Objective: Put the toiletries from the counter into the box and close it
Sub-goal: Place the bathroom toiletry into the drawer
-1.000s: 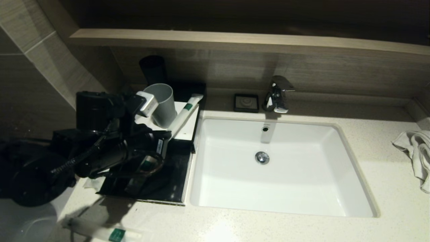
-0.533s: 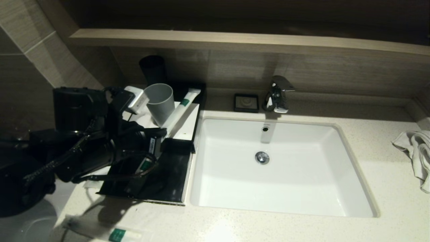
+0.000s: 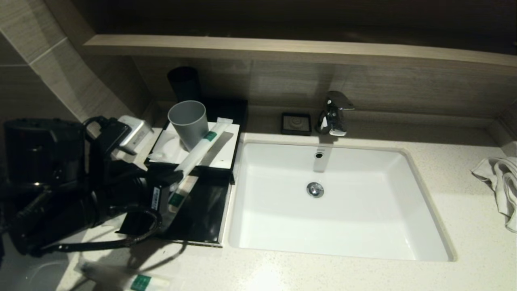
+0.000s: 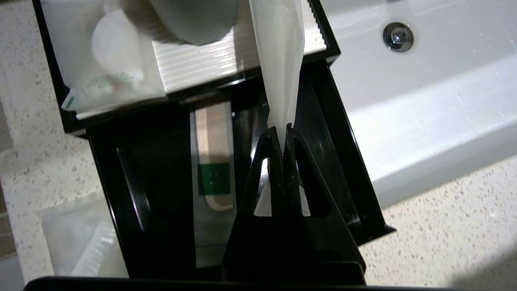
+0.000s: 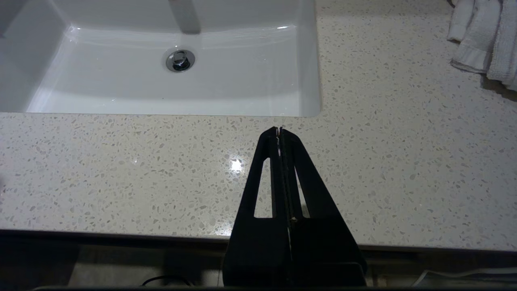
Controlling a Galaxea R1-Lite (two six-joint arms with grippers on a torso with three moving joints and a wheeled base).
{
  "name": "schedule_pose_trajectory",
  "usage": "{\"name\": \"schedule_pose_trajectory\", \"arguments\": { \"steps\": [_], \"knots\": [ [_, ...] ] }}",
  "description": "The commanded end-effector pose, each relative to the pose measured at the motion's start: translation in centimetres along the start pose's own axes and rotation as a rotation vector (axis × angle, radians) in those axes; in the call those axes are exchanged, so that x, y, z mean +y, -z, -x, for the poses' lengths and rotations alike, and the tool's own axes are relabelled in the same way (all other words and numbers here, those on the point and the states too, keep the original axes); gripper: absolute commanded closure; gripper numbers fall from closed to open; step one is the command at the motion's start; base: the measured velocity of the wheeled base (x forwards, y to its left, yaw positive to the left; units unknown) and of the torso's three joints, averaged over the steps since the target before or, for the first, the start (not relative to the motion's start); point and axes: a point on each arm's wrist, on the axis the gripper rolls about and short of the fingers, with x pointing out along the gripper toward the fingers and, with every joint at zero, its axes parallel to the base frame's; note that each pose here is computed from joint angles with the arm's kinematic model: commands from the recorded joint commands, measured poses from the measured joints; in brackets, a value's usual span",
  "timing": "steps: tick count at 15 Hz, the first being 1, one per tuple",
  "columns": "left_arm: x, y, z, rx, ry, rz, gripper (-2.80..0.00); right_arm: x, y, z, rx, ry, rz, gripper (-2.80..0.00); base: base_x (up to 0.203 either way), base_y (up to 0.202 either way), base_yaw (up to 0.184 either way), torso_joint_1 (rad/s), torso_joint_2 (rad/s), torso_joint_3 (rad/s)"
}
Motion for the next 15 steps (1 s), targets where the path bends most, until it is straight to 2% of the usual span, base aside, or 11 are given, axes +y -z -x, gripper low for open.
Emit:
{"name": "schedule_pose_trajectory", "arguments": {
  "steps": [1,6,9,12,15],
  "knots": [
    [0.0,-0.3,2.6,-0.030,-0.004,0.003,0.00,0.0,0.0,0.0,0.000,0.000,0.000,0.00,0.000,0.000,0.000,0.000,0.00,0.000],
    [-0.1,0.2,7.2,0.020,-0.002,0.005,0.00,0.0,0.0,0.0,0.000,0.000,0.000,0.00,0.000,0.000,0.000,0.000,0.00,0.000],
    [-0.2,0.9,8.5,0.055,0.001,0.007,0.00,0.0,0.0,0.0,0.000,0.000,0.000,0.00,0.000,0.000,0.000,0.000,0.00,0.000],
    [-0.3,1.3,9.9,0.041,0.001,0.005,0.00,0.0,0.0,0.0,0.000,0.000,-0.001,0.00,0.000,0.000,0.000,0.000,0.00,0.000],
    [-0.5,2.1,11.4,0.077,0.009,0.006,0.00,0.0,0.0,0.0,0.000,0.000,-0.001,0.00,0.000,0.000,0.000,0.000,0.00,0.000]
  ]
}}
